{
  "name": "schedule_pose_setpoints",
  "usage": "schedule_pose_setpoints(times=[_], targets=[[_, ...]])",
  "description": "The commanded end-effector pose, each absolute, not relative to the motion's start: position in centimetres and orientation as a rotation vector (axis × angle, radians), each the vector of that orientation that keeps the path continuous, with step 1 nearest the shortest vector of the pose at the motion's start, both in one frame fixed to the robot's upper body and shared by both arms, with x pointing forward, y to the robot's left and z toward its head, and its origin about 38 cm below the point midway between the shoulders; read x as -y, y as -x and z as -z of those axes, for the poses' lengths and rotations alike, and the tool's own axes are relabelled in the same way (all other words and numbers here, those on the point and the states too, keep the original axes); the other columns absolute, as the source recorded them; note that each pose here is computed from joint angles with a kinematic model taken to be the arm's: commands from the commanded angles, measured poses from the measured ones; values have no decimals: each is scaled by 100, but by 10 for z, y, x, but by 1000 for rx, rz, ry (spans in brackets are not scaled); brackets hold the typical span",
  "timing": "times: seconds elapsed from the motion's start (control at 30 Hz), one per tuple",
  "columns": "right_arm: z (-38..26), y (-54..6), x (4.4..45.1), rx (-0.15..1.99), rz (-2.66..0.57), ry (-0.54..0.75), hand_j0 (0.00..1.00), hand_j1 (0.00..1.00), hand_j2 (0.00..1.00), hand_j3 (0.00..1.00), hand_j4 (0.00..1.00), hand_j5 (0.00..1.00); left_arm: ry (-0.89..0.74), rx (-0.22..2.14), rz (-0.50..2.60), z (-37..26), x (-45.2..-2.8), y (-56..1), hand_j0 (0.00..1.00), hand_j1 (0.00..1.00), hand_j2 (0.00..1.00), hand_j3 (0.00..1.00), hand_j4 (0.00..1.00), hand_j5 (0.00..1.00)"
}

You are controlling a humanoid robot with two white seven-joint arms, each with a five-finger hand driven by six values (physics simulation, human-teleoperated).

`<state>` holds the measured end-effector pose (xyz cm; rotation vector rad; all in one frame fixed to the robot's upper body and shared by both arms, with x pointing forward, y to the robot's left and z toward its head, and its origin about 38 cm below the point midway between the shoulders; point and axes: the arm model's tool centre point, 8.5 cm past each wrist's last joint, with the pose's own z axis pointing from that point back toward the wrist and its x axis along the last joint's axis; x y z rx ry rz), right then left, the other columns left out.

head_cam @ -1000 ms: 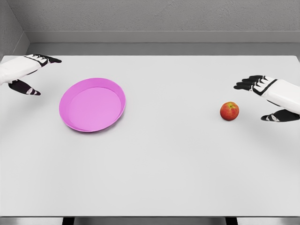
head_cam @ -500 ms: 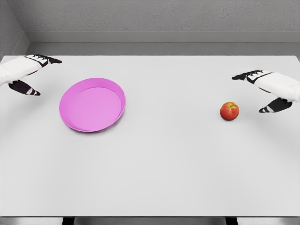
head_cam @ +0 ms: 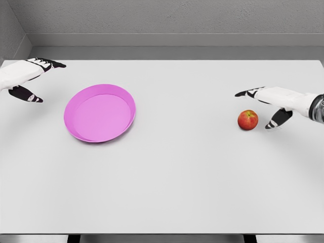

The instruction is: Put the apple on the plate with both arms

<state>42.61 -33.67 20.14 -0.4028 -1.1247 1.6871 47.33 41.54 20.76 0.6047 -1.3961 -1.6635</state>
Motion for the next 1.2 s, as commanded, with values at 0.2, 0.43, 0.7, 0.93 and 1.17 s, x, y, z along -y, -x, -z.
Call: schedule_pose_setpoints(times=[0.2,0.43,0.7,0.93,1.17], targets=[[-173,-430,327,1042,-1679,354,100,100,100,100,100,100,-611,1395,1659,-209,-417,-474,100,100,100,100,100,100],[-165,-429,329,1015,-1676,345,100,100,100,100,100,100,-610,1395,1661,-209,-416,-474,100,100,100,100,100,100],[-163,-427,327,992,-1706,317,44,44,44,44,44,44,-610,1394,1660,-208,-417,-474,100,100,100,100,100,100],[-162,-426,327,990,-1705,317,42,42,42,42,42,42,-609,1394,1661,-209,-416,-474,100,100,100,100,100,100],[-174,-430,323,1016,-1714,333,42,42,42,42,42,42,-610,1392,1662,-209,-417,-474,100,100,100,100,100,100]])
